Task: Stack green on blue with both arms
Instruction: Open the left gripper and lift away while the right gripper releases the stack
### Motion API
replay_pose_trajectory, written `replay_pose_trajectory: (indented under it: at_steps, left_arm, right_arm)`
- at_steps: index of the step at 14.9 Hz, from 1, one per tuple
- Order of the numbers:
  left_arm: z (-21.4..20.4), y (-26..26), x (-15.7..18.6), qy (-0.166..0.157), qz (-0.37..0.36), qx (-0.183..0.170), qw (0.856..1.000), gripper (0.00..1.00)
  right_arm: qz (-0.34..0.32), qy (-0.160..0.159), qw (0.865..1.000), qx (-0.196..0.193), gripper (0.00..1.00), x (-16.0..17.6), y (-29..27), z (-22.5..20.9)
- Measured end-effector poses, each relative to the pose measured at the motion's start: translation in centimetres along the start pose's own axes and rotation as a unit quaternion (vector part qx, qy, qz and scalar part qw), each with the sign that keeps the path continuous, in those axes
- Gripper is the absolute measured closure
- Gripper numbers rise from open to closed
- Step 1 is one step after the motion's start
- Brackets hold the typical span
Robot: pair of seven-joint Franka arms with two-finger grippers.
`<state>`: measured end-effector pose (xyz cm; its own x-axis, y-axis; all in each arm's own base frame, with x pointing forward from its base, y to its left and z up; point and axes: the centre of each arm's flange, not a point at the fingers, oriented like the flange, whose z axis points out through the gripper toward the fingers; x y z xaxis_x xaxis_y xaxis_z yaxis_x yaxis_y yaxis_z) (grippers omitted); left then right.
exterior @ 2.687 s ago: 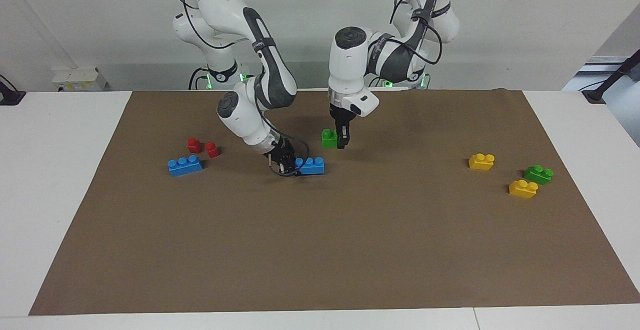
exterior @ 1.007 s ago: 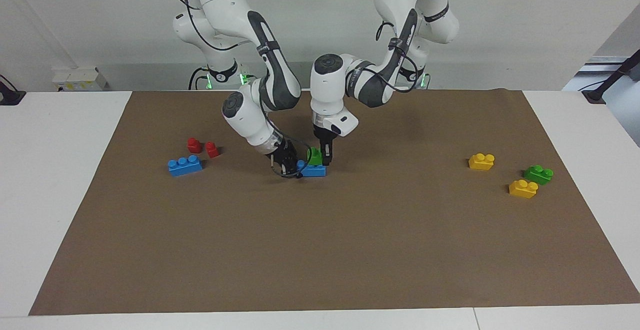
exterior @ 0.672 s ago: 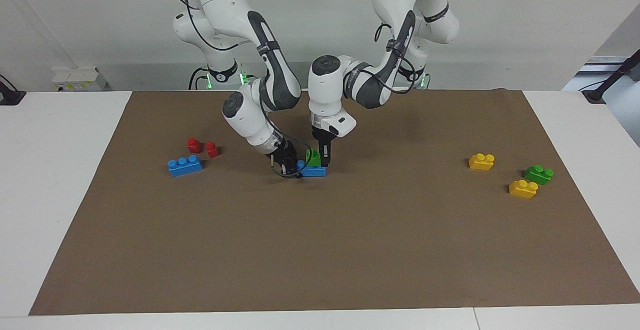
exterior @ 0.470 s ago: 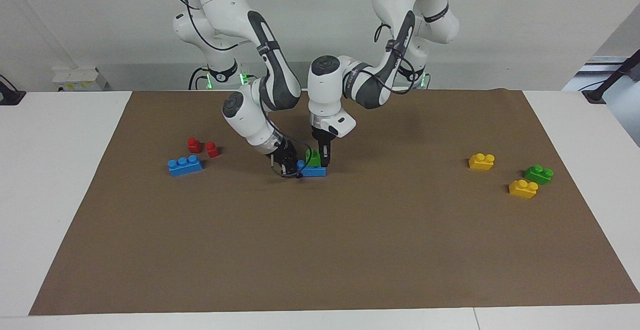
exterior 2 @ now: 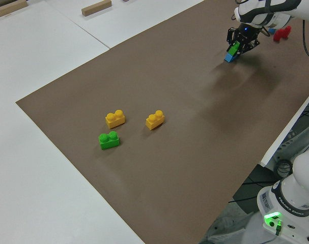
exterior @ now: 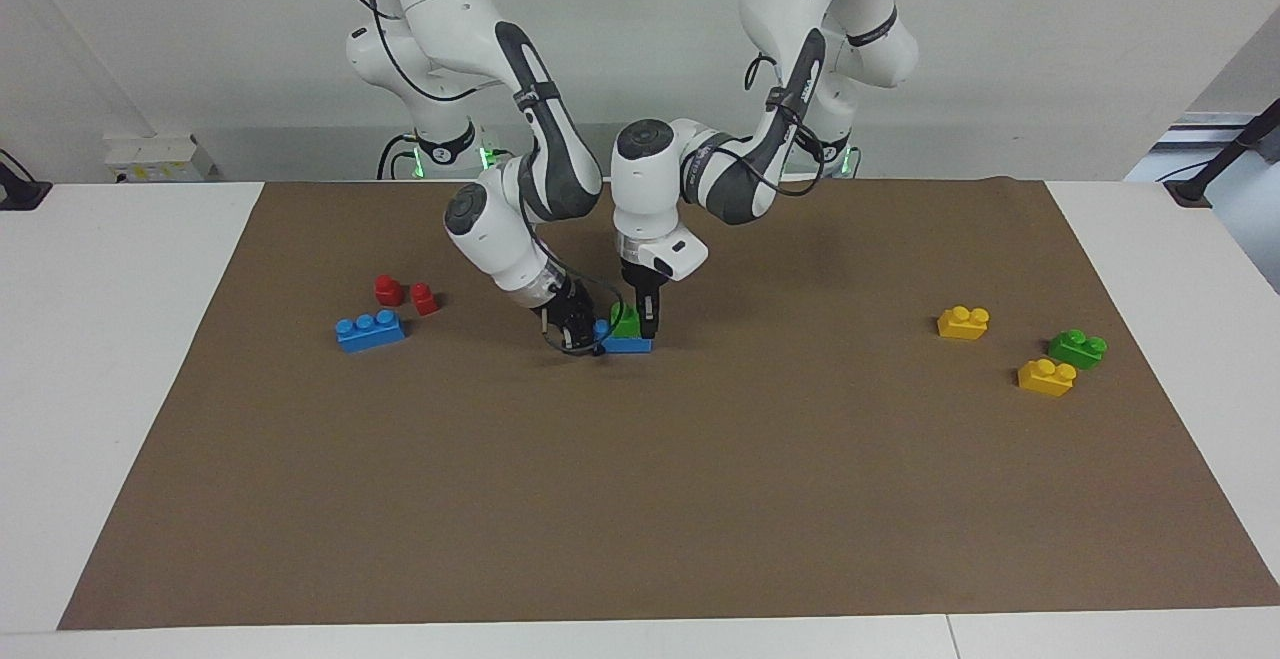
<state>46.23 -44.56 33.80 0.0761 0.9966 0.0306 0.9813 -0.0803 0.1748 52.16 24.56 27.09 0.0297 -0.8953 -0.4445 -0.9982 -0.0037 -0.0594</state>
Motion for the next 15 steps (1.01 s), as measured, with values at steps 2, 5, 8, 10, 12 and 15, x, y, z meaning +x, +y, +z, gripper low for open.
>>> replay_pose_trajectory:
  at_steps: [2, 5, 8, 10, 12, 15]
  left_arm:
    - [0.0, 0.5, 0.5, 0.003, 0.001, -0.003, 1.000, 0.30]
    - [-0.2, 2.9, 3.1, 0.006, 0.002, -0.010, 1.000, 0.00]
    - [-1.0, 6.2, 7.6, 0.009, 0.018, -0.018, 1.000, 0.00]
    - [-1.5, 8.1, 11.0, 0.014, 0.034, -0.021, 0.999, 0.00]
    - [-2.1, 9.8, 14.6, 0.020, 0.051, -0.024, 0.998, 0.00]
    - [-2.8, 11.7, 19.5, 0.029, 0.085, -0.023, 0.996, 0.00]
  right_arm:
    - [0.001, 0.000, 1.000, 0.000, 0.65, 0.0, 0.0, 0.0]
    - [0.008, -0.002, 1.000, 0.002, 0.60, 0.4, -0.1, -0.1]
    - [0.024, -0.006, 1.000, 0.005, 0.47, 1.3, -0.4, -0.4]
    - [0.030, -0.003, 1.000, 0.005, 0.30, 2.1, -0.4, -0.4]
    - [0.037, -0.001, 0.999, 0.004, 0.10, 3.1, -0.6, -0.5]
    - [0.034, -0.005, 0.999, 0.001, 0.11, 4.6, -1.0, -1.2]
